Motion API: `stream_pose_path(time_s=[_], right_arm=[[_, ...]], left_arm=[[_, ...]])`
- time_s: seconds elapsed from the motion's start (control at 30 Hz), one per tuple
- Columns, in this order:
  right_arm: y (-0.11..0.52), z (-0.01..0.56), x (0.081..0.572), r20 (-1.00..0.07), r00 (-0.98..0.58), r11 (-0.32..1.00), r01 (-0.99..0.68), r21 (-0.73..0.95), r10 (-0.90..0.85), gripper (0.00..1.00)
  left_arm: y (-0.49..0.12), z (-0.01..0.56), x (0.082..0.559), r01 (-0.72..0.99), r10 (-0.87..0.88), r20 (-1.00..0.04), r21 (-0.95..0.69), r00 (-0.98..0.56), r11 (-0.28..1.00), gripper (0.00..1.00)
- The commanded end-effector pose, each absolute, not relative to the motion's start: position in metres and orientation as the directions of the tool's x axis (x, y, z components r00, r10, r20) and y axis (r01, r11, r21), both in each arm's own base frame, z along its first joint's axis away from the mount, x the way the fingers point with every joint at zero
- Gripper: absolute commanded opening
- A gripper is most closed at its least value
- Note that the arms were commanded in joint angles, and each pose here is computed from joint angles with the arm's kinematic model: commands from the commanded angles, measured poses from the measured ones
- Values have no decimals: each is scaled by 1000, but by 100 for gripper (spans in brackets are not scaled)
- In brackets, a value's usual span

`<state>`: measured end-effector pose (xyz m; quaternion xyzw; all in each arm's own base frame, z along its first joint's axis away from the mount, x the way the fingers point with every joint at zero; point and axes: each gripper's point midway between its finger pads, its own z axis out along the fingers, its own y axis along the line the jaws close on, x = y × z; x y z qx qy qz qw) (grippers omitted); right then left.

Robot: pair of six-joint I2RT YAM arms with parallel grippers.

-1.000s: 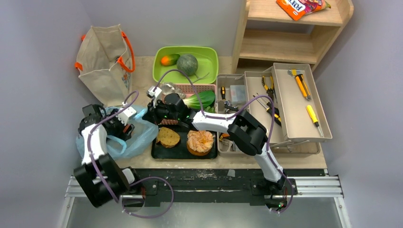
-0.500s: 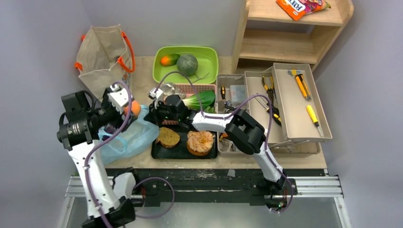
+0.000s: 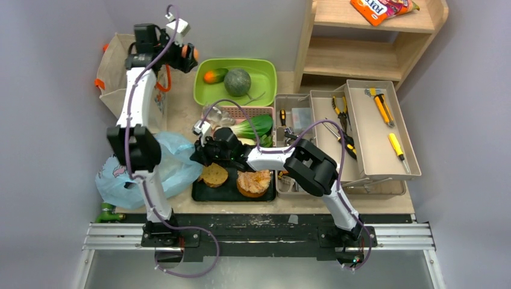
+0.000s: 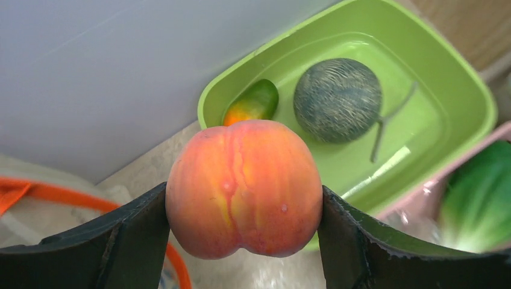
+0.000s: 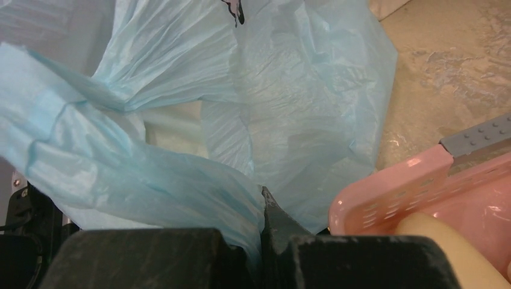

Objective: Untie the knot of the grocery bags and take out the mixed food

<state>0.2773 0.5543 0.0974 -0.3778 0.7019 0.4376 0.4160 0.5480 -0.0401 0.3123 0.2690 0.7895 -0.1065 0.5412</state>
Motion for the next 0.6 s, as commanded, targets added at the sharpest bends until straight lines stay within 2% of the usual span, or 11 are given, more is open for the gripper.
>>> stream_pose_path(time_s=[0.0, 0.07, 0.13, 0.23, 0.37, 0.57], right_arm=[[556, 151, 286, -960, -270, 315, -920, 233, -78, 0], [557, 152, 288, -962, -259, 319, -921, 222, -80, 0], [556, 149, 288, -962, -258, 321, -922, 218, -86, 0], [556, 147, 288, -961, -261, 322, -921, 220, -92, 0], [557, 147, 288, -959, -268, 320, -920, 227, -89, 0], [560, 149, 289, -959, -272, 312, -920, 235, -80, 0]], left_arm=[[-58, 327, 607, 489, 299, -939, 184, -168, 853, 40], [-56, 305, 626, 487, 316, -930, 193, -185, 852, 42], [-53, 283, 638, 480, 318, -924, 184, -214, 858, 49], [-57, 268, 640, 495, 301, -923, 152, -238, 856, 79], [-62, 300, 623, 501, 275, -939, 141, -204, 854, 99], [-68, 357, 566, 550, 274, -945, 134, -180, 824, 100]])
